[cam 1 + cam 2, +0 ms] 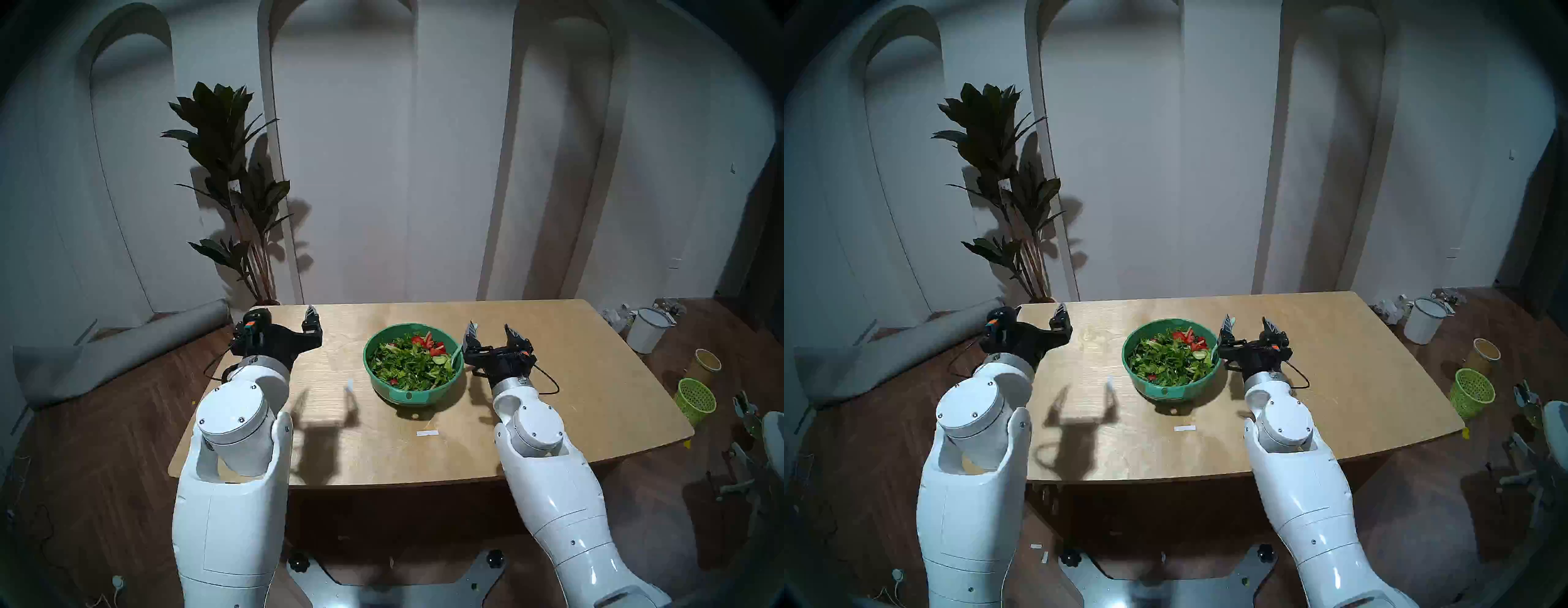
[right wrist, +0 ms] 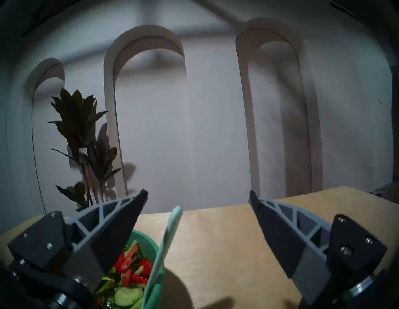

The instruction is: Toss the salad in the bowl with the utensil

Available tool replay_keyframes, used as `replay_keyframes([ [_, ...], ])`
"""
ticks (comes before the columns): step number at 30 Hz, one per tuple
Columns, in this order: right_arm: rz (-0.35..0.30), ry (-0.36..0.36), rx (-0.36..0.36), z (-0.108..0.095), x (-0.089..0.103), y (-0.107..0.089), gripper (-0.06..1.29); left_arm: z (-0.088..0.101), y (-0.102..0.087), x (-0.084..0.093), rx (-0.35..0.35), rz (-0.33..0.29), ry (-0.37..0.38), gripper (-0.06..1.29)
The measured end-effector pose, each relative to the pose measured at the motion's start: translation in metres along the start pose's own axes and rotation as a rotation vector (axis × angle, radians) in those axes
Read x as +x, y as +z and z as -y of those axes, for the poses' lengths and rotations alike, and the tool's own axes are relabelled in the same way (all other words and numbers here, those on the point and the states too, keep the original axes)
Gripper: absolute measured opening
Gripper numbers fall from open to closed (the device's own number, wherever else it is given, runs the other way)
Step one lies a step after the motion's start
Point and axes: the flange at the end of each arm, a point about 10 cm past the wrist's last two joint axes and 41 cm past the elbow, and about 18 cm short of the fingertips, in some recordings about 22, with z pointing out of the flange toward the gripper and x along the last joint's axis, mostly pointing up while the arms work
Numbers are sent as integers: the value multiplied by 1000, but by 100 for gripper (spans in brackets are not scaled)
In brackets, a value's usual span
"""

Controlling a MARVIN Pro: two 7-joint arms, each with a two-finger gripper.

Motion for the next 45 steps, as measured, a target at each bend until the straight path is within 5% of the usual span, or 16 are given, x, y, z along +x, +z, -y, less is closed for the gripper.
replay_keyframes([
  [13, 79, -60, 52, 0, 9, 19, 122, 0, 0, 0, 0, 0, 0, 126],
  [24, 133, -38, 52, -5, -16, 33, 122, 0, 0, 0, 0, 0, 0, 126],
  [34, 143, -19, 87, 11, -27, 47, 122, 0, 0, 0, 0, 0, 0, 126],
  [45, 105, -9, 80, 17, -17, 55, 122, 0, 0, 0, 0, 0, 0, 126],
])
